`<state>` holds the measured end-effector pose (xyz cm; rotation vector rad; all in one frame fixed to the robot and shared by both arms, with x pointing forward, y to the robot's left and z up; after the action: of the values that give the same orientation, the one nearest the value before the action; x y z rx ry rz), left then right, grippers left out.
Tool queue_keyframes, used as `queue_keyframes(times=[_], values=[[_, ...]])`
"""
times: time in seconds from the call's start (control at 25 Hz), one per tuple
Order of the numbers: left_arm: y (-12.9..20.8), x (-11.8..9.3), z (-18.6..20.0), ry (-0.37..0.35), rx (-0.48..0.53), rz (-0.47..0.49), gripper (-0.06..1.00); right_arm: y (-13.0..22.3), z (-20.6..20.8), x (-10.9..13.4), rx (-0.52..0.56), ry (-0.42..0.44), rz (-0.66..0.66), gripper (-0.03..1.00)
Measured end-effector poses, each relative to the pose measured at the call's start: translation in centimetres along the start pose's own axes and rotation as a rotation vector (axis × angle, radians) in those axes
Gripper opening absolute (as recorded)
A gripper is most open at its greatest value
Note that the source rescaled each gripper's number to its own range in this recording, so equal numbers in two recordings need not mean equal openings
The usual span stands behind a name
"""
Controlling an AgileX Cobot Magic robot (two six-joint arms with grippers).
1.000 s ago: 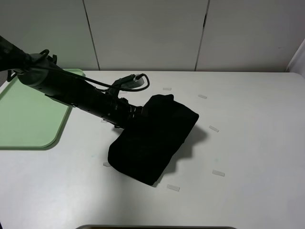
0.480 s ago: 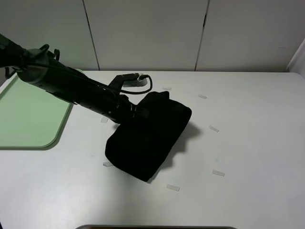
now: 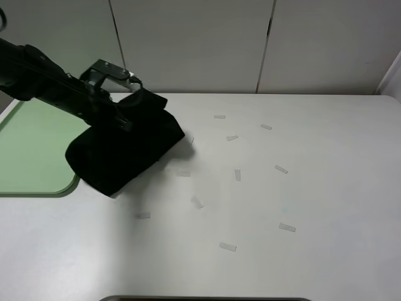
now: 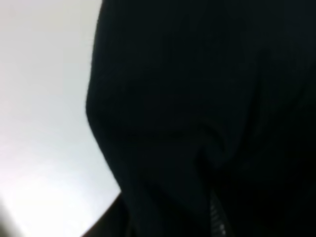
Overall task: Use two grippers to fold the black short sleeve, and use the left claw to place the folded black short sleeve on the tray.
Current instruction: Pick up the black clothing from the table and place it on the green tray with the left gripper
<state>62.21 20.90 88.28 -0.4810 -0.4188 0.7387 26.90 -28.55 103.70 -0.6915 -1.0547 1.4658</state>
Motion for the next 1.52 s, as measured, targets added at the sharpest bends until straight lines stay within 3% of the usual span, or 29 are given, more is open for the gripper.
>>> queue_keyframes(times=[0.2,0.44,0.56,0.72,1.0,1.08,1.12,1.24,1.4,1.52], values=[[3.6,5.0,1.2,-0.092,0.056,0.070,0.22,0.0,0.0,0.0,0.000,0.000,0.000,1.00],[6.9,9.1,2.7,-0.187,0.081,0.161,0.22,0.0,0.0,0.0,0.000,0.000,0.000,1.00],[8.6,11.4,3.6,-0.272,0.089,0.190,0.22,0.0,0.0,0.0,0.000,0.000,0.000,1.00],[9.7,12.9,4.3,-0.336,0.092,0.220,0.22,0.0,0.0,0.0,0.000,0.000,0.000,1.00],[10.3,13.0,4.4,-0.352,0.096,0.257,0.22,0.0,0.0,0.0,0.000,0.000,0.000,1.00],[11.0,12.9,4.4,-0.361,0.102,0.302,0.32,0.0,0.0,0.0,0.000,0.000,0.000,1.00],[11.0,12.9,4.4,-0.361,0.102,0.302,0.32,0.0,0.0,0.0,0.000,0.000,0.000,1.00],[11.3,13.1,4.5,-0.380,0.099,0.340,0.61,0.0,0.0,0.0,0.000,0.000,0.000,1.00],[10.9,14.1,5.4,-0.466,0.068,0.351,0.92,0.0,0.0,0.0,0.000,0.000,0.000,1.00],[10.2,14.2,6.7,-0.492,0.050,0.308,0.95,0.0,0.0,0.0,0.000,0.000,0.000,1.00]])
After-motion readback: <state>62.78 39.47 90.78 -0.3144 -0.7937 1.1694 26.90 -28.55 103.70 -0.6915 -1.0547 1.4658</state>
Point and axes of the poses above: a point on each arm's last joint axis where the gripper is mounted, z pointing back along that axis away from the gripper, x along the wrist's bending axis when the last joint is at zero, y = z × x, the point moved 4 cm from there along -z, pointing out along that axis toward the gripper, and after that the axes turned 15 degrees about -z, right-handed, at the moved point
